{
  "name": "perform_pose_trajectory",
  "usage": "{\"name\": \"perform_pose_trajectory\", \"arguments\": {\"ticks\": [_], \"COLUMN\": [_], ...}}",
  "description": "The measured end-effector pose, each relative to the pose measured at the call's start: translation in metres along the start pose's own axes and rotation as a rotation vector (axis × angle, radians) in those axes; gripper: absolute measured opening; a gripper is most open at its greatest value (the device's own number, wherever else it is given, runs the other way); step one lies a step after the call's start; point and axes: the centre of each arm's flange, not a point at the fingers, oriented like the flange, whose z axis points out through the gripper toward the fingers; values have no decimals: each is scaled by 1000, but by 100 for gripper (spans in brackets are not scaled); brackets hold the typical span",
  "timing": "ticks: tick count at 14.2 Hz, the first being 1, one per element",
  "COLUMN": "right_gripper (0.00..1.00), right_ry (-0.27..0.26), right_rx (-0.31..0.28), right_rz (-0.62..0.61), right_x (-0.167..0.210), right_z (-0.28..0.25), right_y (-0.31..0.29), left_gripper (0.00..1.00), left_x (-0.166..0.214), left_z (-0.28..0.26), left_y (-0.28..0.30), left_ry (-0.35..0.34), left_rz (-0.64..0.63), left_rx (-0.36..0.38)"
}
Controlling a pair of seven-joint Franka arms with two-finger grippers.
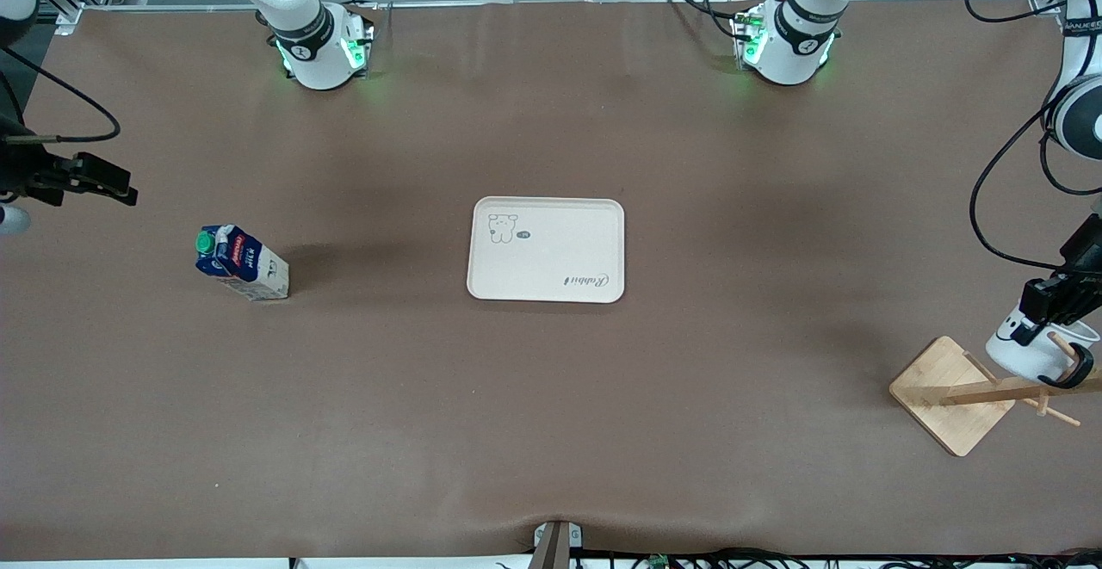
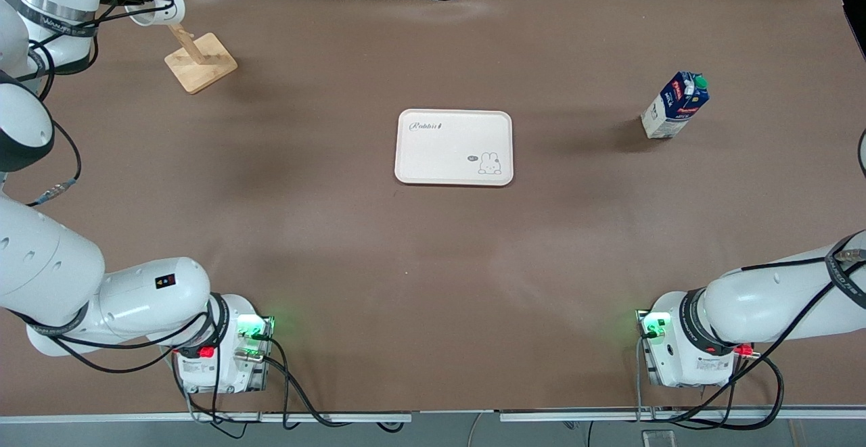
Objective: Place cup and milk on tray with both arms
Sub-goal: 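Reach the right gripper to the milk carton while the left gripper grasps the mug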
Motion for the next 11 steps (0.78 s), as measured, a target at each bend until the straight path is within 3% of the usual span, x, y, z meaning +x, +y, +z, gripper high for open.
{"name": "perform_pose_trajectory", "arguments": {"ticks": [4, 11], "right_gripper": [100, 100], "right_ry": [-31, -129], "right_rx": [-3, -9], "right_rz": [0, 20], "right_x": [9, 31], "right_z": [17, 67], "right_y": [-1, 7], "left_gripper": [6, 6], "left_x": [-5, -18], "left_z": [-6, -22], "left_y": [10, 37], "left_ry": [-12, -94], "left_rz": [9, -9], "left_rx": [-16, -102]}}
